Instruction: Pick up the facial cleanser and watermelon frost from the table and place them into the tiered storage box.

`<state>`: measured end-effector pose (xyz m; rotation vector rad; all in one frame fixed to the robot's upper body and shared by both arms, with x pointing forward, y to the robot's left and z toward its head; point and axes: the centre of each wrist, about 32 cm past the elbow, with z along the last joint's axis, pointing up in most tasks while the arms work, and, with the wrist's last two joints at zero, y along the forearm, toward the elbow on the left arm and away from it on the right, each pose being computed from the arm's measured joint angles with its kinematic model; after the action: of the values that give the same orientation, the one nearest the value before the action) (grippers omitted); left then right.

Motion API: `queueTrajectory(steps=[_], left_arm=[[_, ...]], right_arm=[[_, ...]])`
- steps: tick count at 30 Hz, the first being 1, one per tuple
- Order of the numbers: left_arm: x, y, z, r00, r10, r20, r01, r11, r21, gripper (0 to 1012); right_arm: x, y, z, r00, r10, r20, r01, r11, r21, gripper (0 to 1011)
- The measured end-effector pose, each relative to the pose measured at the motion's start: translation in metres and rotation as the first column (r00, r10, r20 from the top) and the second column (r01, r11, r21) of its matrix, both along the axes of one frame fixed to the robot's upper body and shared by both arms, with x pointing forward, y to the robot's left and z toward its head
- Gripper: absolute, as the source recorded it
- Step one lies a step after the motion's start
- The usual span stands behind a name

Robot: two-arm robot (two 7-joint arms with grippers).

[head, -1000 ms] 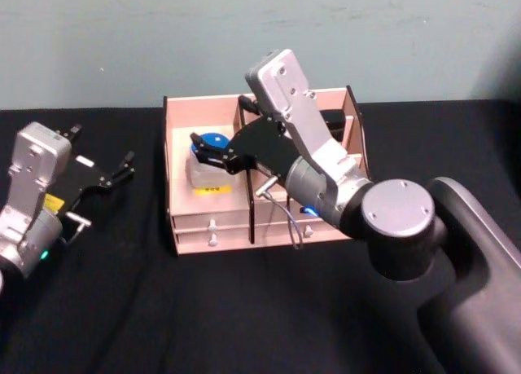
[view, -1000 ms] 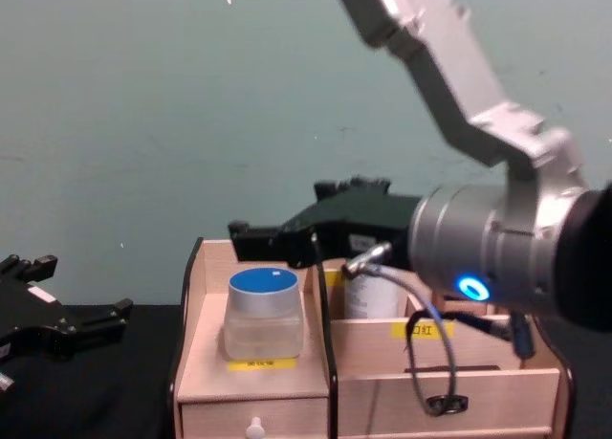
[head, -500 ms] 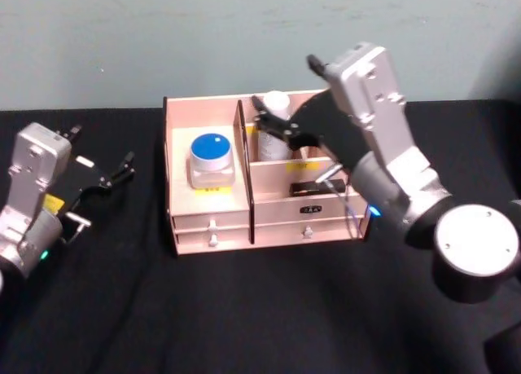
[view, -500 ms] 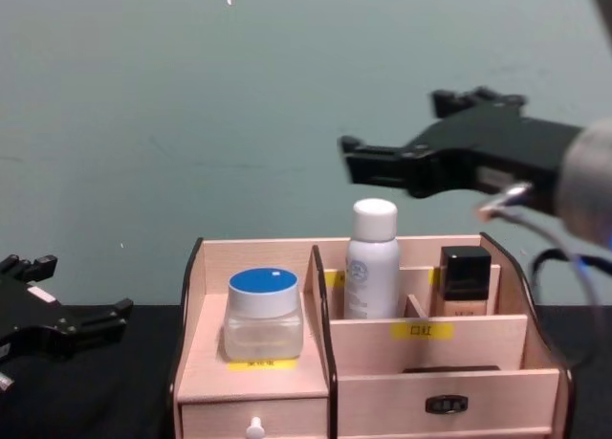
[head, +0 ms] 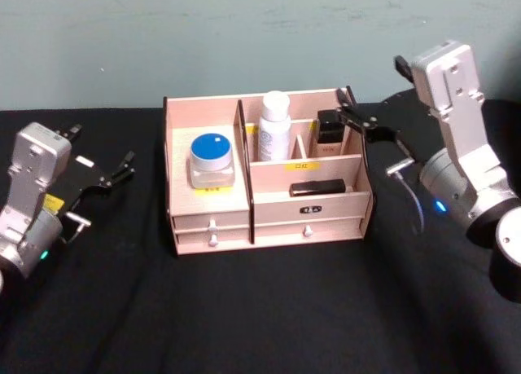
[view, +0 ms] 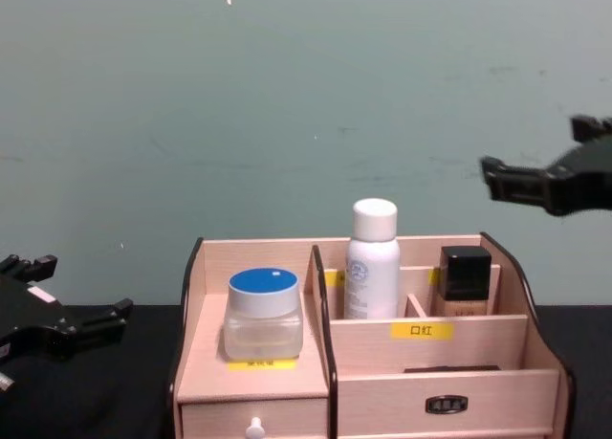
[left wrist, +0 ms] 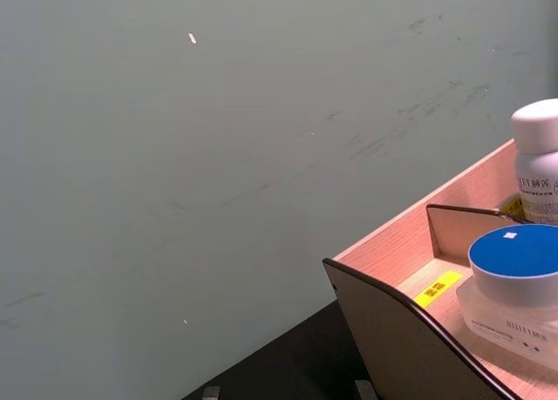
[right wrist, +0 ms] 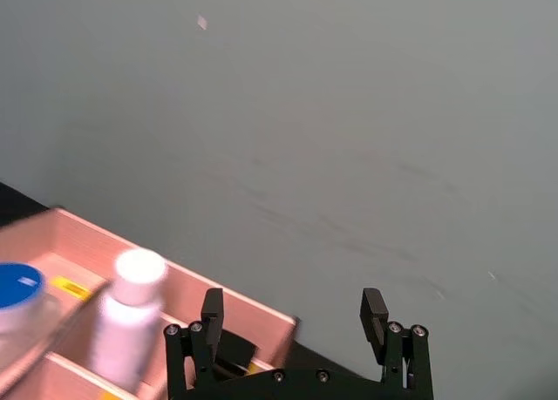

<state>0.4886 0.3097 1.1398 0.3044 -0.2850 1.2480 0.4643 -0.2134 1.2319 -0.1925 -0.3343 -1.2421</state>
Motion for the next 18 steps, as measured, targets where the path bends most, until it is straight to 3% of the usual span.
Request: queueTrajectory(steps=[8,18], left_arm=[[0.0000,0.0000,0.0000,1.0000,0.000,0.000,0.000,1.0000,0.000,1001],[0.0000,0.0000,0.0000,1.0000,0.000,0.000,0.000,1.0000,0.000,1001]], right_arm=[[0.014,-0.017,-0.019,0.992,-0.115,-0.049,0.116,0.993,0.014,1003],[0.027,-0.026,-0.042,0.974,-0.177,-0.139,0.181,0.983,0.010,1002]])
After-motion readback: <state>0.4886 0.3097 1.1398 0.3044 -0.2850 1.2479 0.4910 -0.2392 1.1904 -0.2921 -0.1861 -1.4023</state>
